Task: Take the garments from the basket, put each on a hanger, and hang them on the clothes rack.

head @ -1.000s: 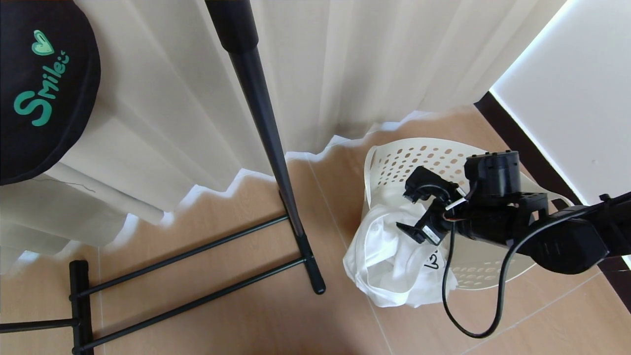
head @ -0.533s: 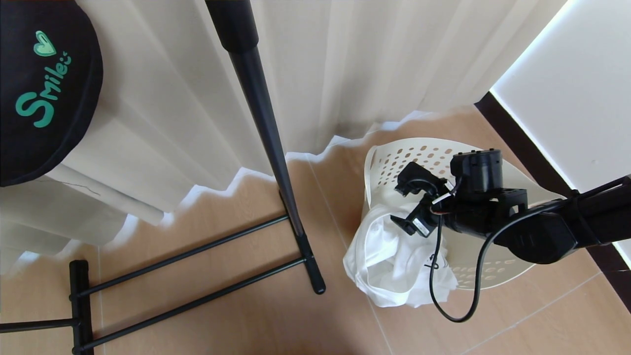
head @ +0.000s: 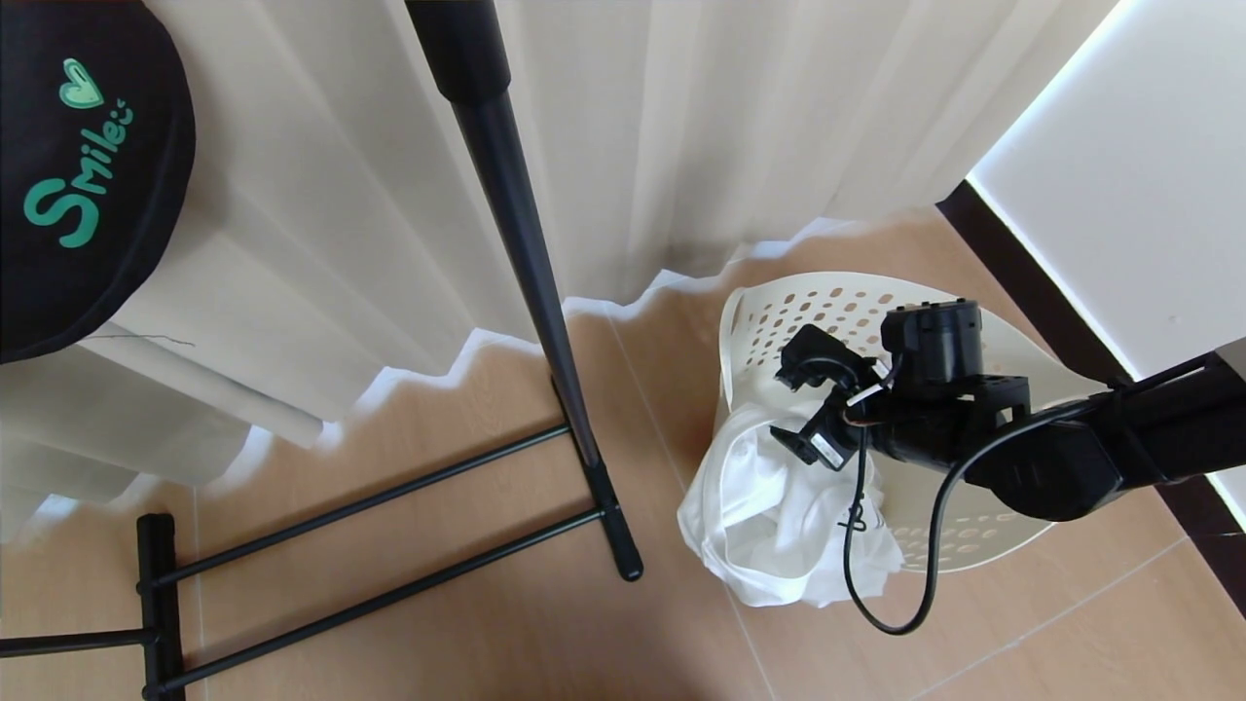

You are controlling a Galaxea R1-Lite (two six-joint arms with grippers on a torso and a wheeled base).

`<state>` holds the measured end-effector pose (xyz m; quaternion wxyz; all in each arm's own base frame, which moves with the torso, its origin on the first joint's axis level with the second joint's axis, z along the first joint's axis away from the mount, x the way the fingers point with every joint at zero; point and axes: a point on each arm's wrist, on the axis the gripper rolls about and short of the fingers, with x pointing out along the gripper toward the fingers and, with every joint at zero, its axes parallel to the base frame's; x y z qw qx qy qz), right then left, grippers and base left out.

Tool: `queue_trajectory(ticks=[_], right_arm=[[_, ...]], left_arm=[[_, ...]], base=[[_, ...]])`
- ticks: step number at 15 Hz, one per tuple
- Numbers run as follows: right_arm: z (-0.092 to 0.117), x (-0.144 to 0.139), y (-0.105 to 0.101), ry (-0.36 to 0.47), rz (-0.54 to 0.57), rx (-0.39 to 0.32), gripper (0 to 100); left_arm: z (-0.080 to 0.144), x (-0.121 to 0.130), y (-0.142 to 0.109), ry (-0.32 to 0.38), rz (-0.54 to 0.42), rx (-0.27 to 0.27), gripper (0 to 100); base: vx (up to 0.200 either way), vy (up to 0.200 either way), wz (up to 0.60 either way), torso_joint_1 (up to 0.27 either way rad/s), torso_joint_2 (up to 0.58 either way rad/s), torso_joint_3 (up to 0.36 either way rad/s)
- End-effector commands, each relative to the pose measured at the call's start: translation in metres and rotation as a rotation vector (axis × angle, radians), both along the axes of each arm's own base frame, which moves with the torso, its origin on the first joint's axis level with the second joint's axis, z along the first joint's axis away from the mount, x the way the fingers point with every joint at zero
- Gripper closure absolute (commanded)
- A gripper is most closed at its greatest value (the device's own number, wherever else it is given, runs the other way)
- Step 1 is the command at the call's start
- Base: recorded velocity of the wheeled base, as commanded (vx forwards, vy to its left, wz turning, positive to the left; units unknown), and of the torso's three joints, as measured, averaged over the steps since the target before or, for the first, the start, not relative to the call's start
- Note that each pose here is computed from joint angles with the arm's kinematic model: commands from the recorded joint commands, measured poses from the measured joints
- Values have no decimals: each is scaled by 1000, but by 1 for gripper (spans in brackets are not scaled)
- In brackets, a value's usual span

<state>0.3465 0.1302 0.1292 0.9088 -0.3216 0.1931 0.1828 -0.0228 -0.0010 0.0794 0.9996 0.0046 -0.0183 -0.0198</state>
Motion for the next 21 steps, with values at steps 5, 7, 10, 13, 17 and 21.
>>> queue_trajectory(ticks=[5,7,10,13,17,21], right_arm=[[6,-3,0,1,-29,63,100],[22,-19,-4,-31,-62,165,100],[64,-77,-6,-170,-24,348,100],[124,-157,-10,-321,114,562,100],[151,-218,-46,-446,224,686,100],[144,-221,-47,-426,237,675,100]], left_arm=[[0,0,0,1,0,-1,0],[0,0,0,1,0,-1,0],[0,0,0,1,1,-1,0],[0,0,0,1,0,-1,0],[0,0,0,1,0,-1,0],[0,0,0,0,0,-1,0]], base=[[0,0,0,0,0,0],[0,0,0,0,0,0],[0,0,0,0,0,0],[0,0,0,0,0,0],[0,0,0,0,0,0],[0,0,0,0,0,0]])
